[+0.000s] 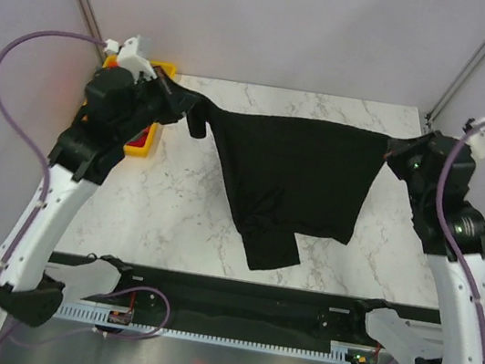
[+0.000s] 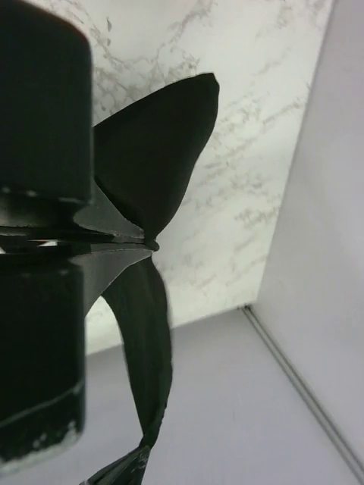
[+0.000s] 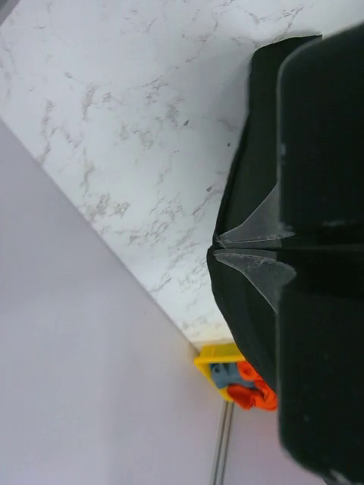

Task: Fold and stack the t-shirts
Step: Flatten the tshirt out

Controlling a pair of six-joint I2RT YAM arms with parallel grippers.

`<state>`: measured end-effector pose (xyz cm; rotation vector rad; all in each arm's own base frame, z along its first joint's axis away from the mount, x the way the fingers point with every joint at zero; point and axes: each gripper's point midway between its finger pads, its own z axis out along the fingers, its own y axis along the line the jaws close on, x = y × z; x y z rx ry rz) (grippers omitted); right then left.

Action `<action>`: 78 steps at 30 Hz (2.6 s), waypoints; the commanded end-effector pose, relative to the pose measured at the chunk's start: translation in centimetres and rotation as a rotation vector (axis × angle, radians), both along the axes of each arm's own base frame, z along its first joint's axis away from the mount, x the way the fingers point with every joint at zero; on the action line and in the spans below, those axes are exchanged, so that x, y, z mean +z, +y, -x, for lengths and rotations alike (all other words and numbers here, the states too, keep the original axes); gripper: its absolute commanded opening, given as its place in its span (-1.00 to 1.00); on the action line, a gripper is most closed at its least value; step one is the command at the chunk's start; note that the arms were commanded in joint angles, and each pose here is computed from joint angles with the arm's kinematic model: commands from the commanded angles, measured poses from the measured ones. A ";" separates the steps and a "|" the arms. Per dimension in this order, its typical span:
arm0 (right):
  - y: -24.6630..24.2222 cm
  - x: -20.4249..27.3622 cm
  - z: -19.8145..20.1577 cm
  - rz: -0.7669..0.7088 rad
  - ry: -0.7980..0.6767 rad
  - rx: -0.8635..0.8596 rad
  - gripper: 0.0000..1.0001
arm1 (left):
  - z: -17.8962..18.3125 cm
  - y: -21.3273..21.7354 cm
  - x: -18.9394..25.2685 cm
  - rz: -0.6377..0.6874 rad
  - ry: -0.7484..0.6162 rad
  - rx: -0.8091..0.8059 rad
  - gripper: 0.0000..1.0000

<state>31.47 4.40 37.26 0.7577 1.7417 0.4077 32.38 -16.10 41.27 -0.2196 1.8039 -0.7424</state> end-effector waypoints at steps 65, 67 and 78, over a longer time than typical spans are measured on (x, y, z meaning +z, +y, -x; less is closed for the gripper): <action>-8.1 16.5 12.9 0.184 -0.425 -0.228 -1.00 | 13.0 1.7 12.8 -0.139 -0.539 -0.311 -0.95; -8.4 13.4 9.7 0.222 -0.350 -0.272 -1.00 | 8.4 1.3 9.7 -0.204 -0.460 -0.278 -0.95; -7.5 -10.4 -2.8 0.285 -0.077 -0.330 -1.00 | -9.6 -3.9 -12.9 -0.349 -0.092 -0.387 -0.95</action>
